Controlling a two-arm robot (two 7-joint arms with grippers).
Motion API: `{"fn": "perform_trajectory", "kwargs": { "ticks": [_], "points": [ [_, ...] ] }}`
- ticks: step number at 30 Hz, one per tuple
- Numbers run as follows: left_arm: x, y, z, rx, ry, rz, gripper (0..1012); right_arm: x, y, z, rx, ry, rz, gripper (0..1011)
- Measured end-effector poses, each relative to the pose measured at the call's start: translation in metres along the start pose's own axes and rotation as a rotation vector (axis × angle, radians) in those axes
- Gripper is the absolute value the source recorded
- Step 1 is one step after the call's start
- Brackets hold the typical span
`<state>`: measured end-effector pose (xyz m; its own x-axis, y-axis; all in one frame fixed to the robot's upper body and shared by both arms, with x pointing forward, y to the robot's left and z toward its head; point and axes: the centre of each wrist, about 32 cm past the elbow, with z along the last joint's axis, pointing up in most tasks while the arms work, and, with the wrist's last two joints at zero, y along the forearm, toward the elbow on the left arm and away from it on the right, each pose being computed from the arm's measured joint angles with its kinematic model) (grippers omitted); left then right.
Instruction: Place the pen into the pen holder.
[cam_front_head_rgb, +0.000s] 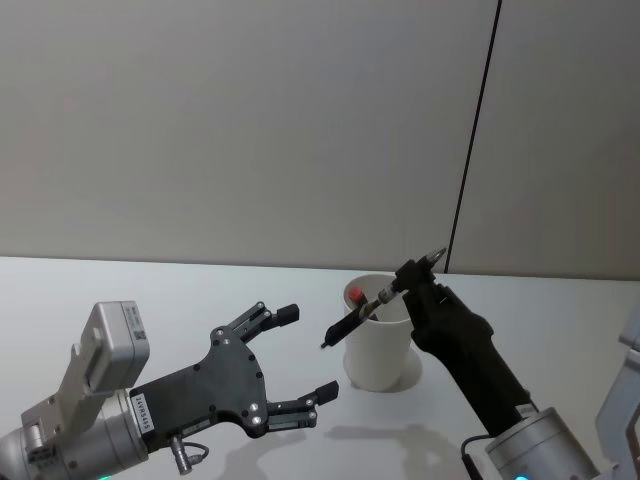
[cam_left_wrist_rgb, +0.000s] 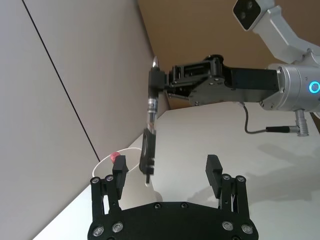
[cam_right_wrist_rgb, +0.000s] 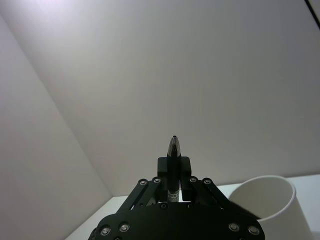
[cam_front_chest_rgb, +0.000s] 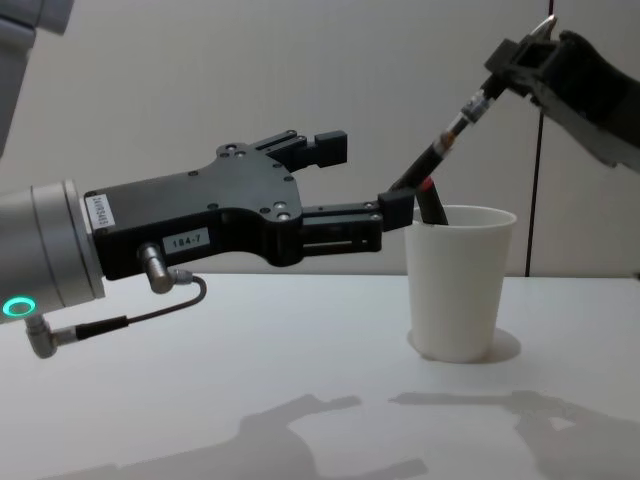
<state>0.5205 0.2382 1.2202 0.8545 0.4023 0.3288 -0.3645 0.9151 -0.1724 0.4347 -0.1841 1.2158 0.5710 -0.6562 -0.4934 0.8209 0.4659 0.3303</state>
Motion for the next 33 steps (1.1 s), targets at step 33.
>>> {"fn": "perform_trajectory", "kwargs": {
  "ticks": [33],
  "points": [
    [0.0,0.0,0.0,0.0,0.0,0.0,1000,-0.003,0.018,0.002,0.197,-0.516,-0.041,144]
  ]
}}
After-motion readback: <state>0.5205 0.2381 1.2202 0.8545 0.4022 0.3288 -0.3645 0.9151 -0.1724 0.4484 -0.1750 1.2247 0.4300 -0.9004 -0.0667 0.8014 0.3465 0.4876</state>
